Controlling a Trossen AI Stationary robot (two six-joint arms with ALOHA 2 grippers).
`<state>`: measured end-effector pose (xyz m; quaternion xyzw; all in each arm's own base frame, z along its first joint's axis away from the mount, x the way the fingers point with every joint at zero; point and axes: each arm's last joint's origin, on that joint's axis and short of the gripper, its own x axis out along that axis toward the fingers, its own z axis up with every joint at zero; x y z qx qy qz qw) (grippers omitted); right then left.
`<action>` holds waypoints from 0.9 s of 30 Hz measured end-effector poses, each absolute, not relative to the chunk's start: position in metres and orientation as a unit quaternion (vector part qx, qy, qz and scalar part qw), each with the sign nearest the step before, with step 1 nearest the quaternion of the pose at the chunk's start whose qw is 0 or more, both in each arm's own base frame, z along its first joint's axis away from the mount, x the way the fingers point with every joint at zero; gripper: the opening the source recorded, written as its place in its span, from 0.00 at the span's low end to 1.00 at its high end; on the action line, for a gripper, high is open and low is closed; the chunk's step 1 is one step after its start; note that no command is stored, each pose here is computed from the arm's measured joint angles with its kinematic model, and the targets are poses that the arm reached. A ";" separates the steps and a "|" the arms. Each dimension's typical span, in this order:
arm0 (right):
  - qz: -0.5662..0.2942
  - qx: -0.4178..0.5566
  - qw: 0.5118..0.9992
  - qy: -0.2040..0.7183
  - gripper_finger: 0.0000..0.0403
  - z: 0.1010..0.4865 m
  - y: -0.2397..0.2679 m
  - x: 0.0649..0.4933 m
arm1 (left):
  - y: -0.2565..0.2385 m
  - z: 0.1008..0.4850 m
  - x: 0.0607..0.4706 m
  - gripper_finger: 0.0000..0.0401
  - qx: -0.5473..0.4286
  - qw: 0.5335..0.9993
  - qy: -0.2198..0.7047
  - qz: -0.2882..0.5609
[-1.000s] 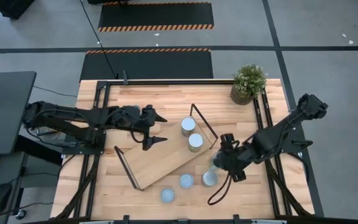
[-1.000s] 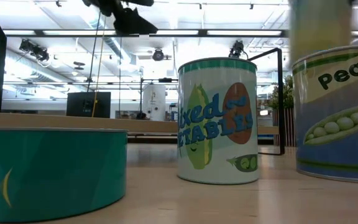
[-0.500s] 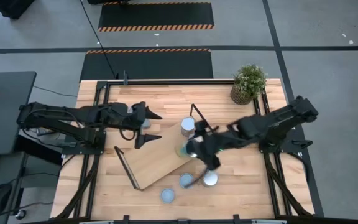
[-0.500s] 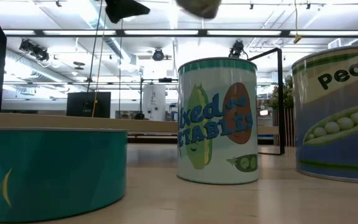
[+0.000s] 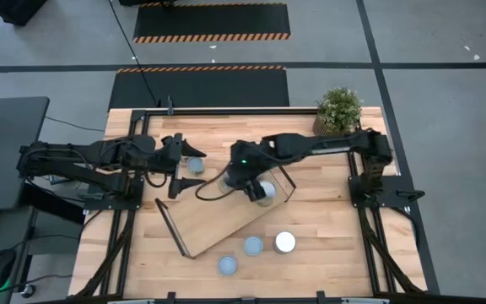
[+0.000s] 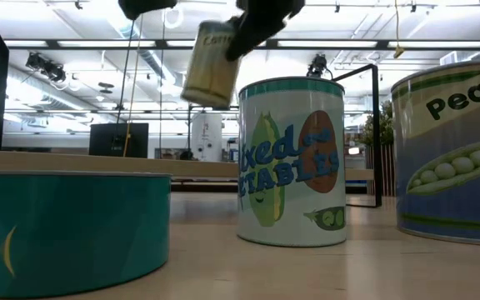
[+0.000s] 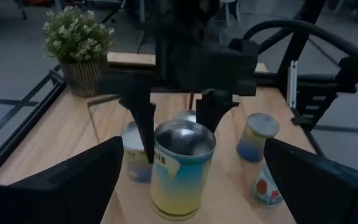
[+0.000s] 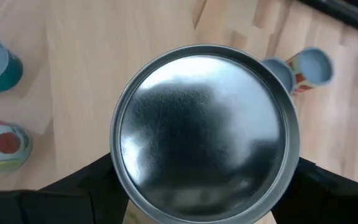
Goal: Pick and place cans onto a shelf
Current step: Put the canned carrots on the shelf
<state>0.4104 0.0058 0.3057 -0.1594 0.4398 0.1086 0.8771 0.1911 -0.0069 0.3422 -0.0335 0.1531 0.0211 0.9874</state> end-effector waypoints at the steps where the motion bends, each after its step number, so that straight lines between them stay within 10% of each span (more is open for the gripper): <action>1: 0.111 -0.157 0.874 0.446 0.77 0.302 0.002 0.414 | -0.007 0.342 0.191 0.99 -0.032 0.988 0.152 0.024; 27: 0.136 -0.120 0.826 0.534 0.77 0.262 -0.027 0.433 | -0.007 0.339 0.188 0.99 -0.029 0.984 0.173 0.025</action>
